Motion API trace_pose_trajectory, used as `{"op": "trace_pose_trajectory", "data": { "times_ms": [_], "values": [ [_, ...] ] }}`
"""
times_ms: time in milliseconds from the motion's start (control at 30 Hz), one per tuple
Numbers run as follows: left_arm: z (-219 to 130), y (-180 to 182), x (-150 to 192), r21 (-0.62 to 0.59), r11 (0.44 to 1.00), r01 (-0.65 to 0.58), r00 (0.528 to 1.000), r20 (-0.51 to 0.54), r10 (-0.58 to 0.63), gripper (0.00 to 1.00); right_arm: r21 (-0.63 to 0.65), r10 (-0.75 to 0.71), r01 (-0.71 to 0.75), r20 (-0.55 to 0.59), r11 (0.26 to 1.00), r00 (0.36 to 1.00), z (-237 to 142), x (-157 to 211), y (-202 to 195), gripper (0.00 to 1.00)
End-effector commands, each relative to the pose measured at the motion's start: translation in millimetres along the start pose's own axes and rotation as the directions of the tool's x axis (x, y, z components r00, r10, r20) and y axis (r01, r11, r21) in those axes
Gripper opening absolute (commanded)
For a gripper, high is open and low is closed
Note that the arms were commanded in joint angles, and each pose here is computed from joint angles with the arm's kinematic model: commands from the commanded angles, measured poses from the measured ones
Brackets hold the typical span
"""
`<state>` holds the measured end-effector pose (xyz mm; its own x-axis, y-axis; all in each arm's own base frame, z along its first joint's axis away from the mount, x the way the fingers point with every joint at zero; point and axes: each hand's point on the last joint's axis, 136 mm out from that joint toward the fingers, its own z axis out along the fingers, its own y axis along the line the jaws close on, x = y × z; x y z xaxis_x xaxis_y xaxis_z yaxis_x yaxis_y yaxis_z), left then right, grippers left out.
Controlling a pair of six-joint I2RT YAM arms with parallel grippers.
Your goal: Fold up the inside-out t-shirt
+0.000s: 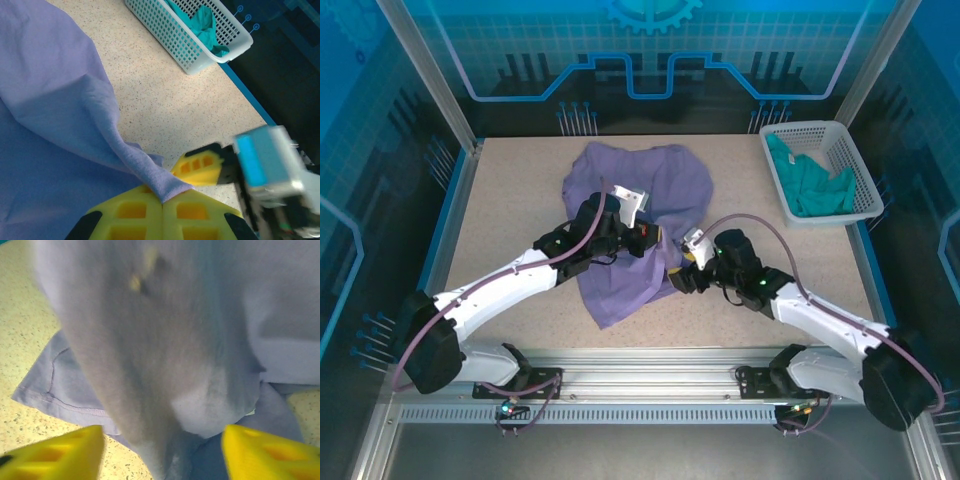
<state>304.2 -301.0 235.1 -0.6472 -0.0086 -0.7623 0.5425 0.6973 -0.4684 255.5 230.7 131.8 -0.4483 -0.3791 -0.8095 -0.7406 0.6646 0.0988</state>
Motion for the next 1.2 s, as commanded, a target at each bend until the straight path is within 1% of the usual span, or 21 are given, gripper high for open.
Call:
{"op": "trace_pose_trajectory", "data": {
  "times_ms": [0,67,167,200,333,400,467,600,633,733,867,967,1067,1167],
  "values": [
    [-11.6,-6.3,-14.5,-0.003,0.999,-0.040,0.998,0.042,0.040,0.00,0.041,-0.027,0.024,0.073,0.999,0.997,1.3,-31.8,-6.7,0.43],
    [-10.1,-3.7,-12.0,-0.012,0.999,-0.042,0.998,0.039,0.043,0.00,0.071,-0.019,0.013,0.084,0.997,0.996,-3.0,-37.6,-14.0,0.21],
    [-5.2,8.7,-6.3,-0.059,0.997,-0.045,0.998,0.034,0.047,0.00,0.096,0.012,-0.023,0.117,0.995,0.993,-19.9,-48.4,-21.5,0.02],
    [-3.3,15.9,-4.2,-0.088,0.995,-0.046,0.998,0.033,0.049,0.00,0.089,0.025,-0.037,0.133,0.995,0.991,-25.6,-52.4,-21.4,0.00],
    [10.2,55.9,8.0,-0.227,0.972,-0.052,0.998,0.032,0.061,0.00,0.017,0.114,-0.120,0.206,0.993,0.972,-45.3,-76.2,-14.1,0.00],
    [18.9,69.1,14.5,-0.260,0.963,-0.067,0.997,0.019,0.075,0.00,-0.005,0.173,-0.175,0.212,0.984,0.962,-47.0,-84.7,-13.9,0.00],
    [27.7,78.1,21.6,-0.283,0.955,-0.088,0.996,-0.003,0.091,0.03,0.000,0.244,-0.249,0.195,0.969,0.950,-44.4,-90.9,-19.9,0.00],
    [36.0,82.1,36.3,-0.261,0.962,-0.081,0.997,-0.011,0.081,0.15,0.007,0.373,-0.377,0.128,0.926,0.919,-29.8,-92.4,-31.7,0.00],
    [36.1,80.8,40.8,-0.242,0.968,-0.070,0.997,-0.004,0.071,0.20,-0.001,0.388,-0.391,0.129,0.920,0.913,-27.5,-99.9,-33.8,0.00],
    [34.5,73.9,54.2,-0.173,0.984,-0.039,0.999,0.024,0.043,0.35,-0.011,0.417,-0.419,0.109,0.908,0.902,-18.0,-105.0,-39.6,0.00],
    [36.5,63.2,67.4,-0.101,0.994,-0.032,0.998,0.042,0.037,0.49,-0.026,0.429,-0.429,0.095,0.903,0.898,-11.7,-111.3,-41.2,0.00],
    [45.7,63.3,74.4,-0.105,0.994,-0.044,0.999,0.025,0.047,0.55,-0.024,0.433,-0.433,0.095,0.901,0.896,-11.3,-113.3,-43.3,0.00],
    [58.9,68.1,74.8,-0.122,0.991,-0.056,0.998,0.013,0.058,0.59,-0.021,0.434,-0.434,0.100,0.901,0.896,-14.2,-114.3,-44.7,0.00],
    [73.7,77.5,69.9,-0.164,0.983,-0.077,0.997,0.015,0.080,0.60,-0.012,0.438,-0.439,0.098,0.898,0.894,-17.1,-111.8,-46.3,0.00]
  ]
}}
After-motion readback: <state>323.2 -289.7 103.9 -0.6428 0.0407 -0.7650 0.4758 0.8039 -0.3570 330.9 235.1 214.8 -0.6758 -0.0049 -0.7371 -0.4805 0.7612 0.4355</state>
